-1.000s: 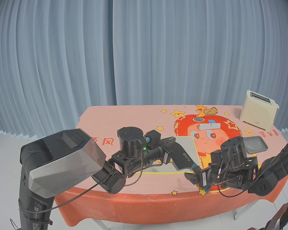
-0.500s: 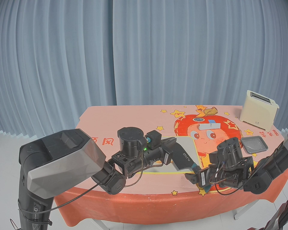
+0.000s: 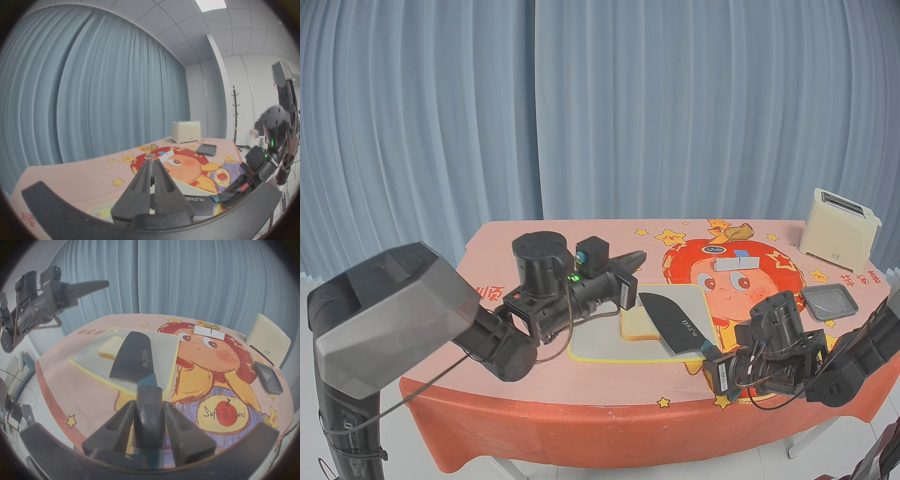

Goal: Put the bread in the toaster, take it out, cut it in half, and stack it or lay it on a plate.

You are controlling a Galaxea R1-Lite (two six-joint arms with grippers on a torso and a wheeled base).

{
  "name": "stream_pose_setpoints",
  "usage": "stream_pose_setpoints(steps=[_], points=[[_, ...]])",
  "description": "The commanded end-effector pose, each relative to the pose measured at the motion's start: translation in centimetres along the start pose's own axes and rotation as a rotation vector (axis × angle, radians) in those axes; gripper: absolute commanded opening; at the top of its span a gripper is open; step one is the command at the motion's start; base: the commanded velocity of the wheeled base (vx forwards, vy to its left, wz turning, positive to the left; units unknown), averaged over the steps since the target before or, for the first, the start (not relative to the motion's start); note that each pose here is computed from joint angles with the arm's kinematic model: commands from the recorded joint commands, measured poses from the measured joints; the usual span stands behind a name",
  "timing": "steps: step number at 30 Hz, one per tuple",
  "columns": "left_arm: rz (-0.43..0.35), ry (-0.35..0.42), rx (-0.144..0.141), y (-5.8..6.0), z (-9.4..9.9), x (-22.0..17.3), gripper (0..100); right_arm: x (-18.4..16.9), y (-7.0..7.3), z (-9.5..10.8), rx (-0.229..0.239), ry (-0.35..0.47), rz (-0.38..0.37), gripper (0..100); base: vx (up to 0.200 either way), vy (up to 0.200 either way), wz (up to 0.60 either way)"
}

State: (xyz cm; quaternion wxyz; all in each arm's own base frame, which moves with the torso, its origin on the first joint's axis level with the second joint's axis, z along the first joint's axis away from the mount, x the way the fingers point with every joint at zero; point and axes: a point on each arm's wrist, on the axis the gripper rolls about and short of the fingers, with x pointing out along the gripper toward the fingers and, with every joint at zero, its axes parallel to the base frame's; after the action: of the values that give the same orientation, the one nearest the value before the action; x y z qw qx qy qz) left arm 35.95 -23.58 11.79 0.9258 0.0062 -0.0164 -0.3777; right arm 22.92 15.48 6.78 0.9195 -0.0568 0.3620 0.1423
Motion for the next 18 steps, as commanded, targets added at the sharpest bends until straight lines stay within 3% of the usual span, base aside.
stream_pose_setpoints(steps=[1,5,10,17,18], points=[[0.084,-0.074,0.015,3.2,4.5,-2.2,0,-1.4,0.0,0.8,0.004,-0.058,0.01,0,0.0,0.0,0.0],[0.097,-0.048,-0.011,3.8,4.3,-2.4,0,-2.7,-0.1,1.7,-0.001,-0.116,0.014,0,0.0,0.0,0.0],[0.089,-0.018,-0.021,3.2,3.4,-2.1,0,-4.0,-0.2,1.4,-0.066,-0.171,0.025,0,0.0,0.0,0.0],[0.071,0.011,-0.035,2.2,2.4,-1.9,0,-4.9,1.0,1.5,-0.086,-0.239,0.074,0,0.0,0.0,0.0],[0.066,0.014,-0.037,2.0,2.3,-1.9,100,-4.9,1.0,1.5,-0.088,-0.242,0.074,0,0.0,0.0,0.0]])
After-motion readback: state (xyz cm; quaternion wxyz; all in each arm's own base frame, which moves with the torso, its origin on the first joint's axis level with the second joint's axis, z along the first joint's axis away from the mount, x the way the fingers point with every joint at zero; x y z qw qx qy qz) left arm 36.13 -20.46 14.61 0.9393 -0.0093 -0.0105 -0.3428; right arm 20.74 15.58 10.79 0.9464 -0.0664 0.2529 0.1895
